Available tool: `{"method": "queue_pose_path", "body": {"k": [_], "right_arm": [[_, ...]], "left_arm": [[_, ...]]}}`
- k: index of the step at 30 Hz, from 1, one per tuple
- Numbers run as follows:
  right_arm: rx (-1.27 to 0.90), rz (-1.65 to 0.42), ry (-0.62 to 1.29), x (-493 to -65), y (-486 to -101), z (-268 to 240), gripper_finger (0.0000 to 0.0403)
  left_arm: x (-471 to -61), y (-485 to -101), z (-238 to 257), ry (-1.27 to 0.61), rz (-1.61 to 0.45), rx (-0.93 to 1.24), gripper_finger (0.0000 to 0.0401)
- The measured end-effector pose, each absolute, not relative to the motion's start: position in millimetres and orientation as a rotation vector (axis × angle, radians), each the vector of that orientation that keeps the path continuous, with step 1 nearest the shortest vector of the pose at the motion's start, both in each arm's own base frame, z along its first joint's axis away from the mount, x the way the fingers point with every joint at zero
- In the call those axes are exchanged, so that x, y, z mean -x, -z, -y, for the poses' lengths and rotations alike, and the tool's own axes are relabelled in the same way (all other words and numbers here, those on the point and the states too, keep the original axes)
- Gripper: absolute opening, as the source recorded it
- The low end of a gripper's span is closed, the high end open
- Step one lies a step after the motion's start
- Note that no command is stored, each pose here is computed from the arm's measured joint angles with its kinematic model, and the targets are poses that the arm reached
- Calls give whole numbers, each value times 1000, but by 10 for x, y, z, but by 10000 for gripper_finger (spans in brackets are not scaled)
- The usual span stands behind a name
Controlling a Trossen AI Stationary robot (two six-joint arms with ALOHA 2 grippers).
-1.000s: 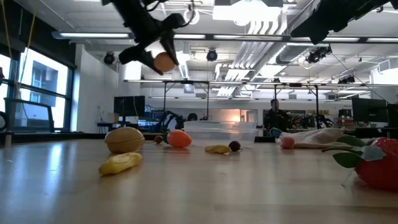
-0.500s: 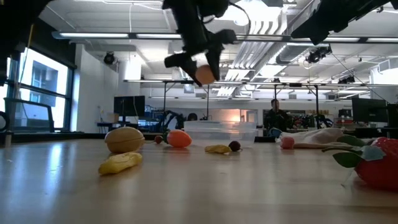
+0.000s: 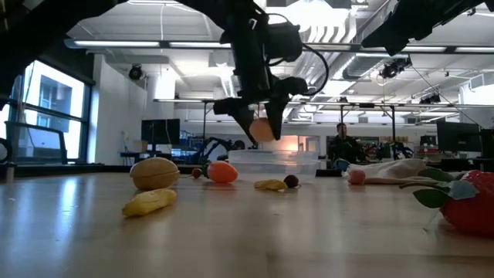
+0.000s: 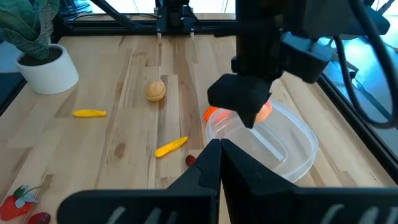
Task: Pick and placing Produce into tupperware
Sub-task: Put the pink peach into the transparent bin
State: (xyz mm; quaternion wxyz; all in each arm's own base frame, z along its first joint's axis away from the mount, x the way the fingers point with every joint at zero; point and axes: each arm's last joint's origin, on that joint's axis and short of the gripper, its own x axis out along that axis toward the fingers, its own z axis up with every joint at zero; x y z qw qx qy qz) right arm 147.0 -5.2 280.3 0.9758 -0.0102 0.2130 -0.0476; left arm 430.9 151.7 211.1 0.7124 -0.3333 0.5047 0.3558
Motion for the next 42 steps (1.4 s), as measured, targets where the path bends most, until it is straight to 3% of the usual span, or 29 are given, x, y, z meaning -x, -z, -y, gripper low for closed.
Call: {"method": "queue_pose_path", "body": {"k": [11,31,42], "right_arm": [[21,-430,96,-1470,-2802,52,0],[21,-430,96,-1470,-2803,52,0],[21,-434,96,-1469,-2799,52,0]], "left_arm": [[-4389,-1808,-1482,-796,-1184,709,221],[-4384,-1799,-1480,-782,-1199,707,221],[-4438,-1608,-1517,-753,-1216,735,221]]}}
